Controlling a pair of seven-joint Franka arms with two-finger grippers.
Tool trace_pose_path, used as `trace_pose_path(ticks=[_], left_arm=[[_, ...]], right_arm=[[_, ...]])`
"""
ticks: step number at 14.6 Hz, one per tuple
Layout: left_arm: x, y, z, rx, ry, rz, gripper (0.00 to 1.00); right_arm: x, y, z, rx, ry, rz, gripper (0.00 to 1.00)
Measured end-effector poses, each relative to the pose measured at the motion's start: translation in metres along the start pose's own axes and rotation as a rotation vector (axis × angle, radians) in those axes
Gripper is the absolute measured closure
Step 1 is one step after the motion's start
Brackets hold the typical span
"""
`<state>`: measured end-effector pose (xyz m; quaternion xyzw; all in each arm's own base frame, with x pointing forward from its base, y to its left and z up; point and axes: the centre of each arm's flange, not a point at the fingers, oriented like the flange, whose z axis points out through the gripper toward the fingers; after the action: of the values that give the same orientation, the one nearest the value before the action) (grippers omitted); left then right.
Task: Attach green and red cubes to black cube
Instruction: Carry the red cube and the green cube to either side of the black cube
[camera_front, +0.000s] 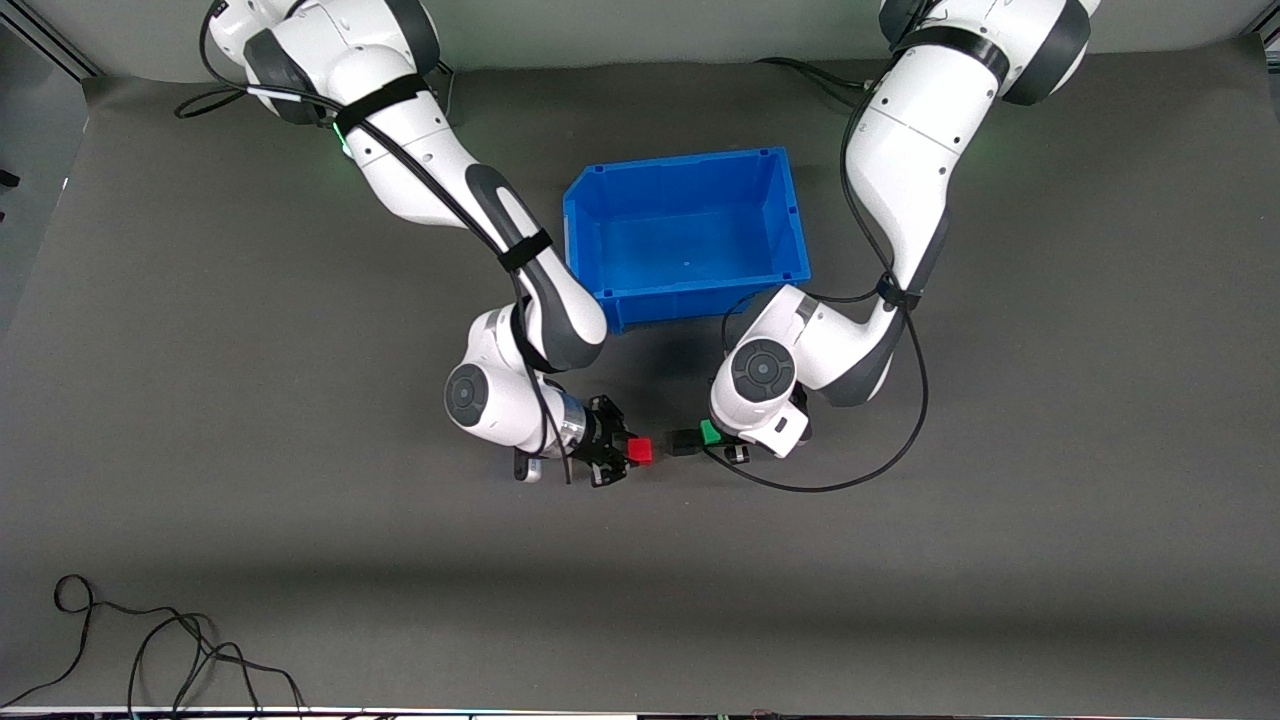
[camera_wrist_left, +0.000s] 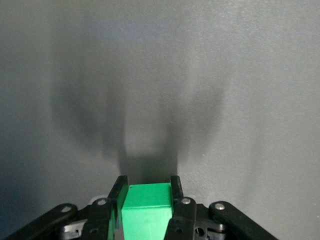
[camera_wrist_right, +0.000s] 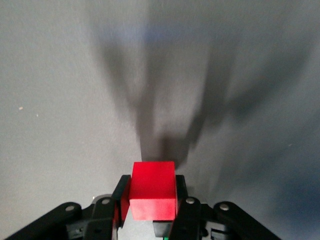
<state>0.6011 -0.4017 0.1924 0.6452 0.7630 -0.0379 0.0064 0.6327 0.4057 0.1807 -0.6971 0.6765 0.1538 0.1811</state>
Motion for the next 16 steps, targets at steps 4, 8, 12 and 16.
trace_pose_path(ticks=[4, 8, 12, 16], left_arm=[[-0.005, -0.001, 0.008, -0.013, -0.014, 0.006, 0.63], [-0.006, -0.001, 0.008, -0.015, -0.013, 0.008, 0.63], [-0.009, 0.002, 0.002, -0.033, -0.016, 0.017, 0.26], [-0.012, 0.022, -0.033, -0.086, -0.039, 0.038, 0.0]], right_arm=[[-0.016, 0.006, 0.01, 0.007, -0.004, -0.002, 0.6], [-0.024, 0.011, 0.017, 0.014, -0.002, -0.007, 0.6], [-0.026, 0.014, 0.021, 0.01, -0.001, -0.011, 0.43], [-0.034, 0.004, 0.007, 0.039, -0.012, -0.022, 0.05]])
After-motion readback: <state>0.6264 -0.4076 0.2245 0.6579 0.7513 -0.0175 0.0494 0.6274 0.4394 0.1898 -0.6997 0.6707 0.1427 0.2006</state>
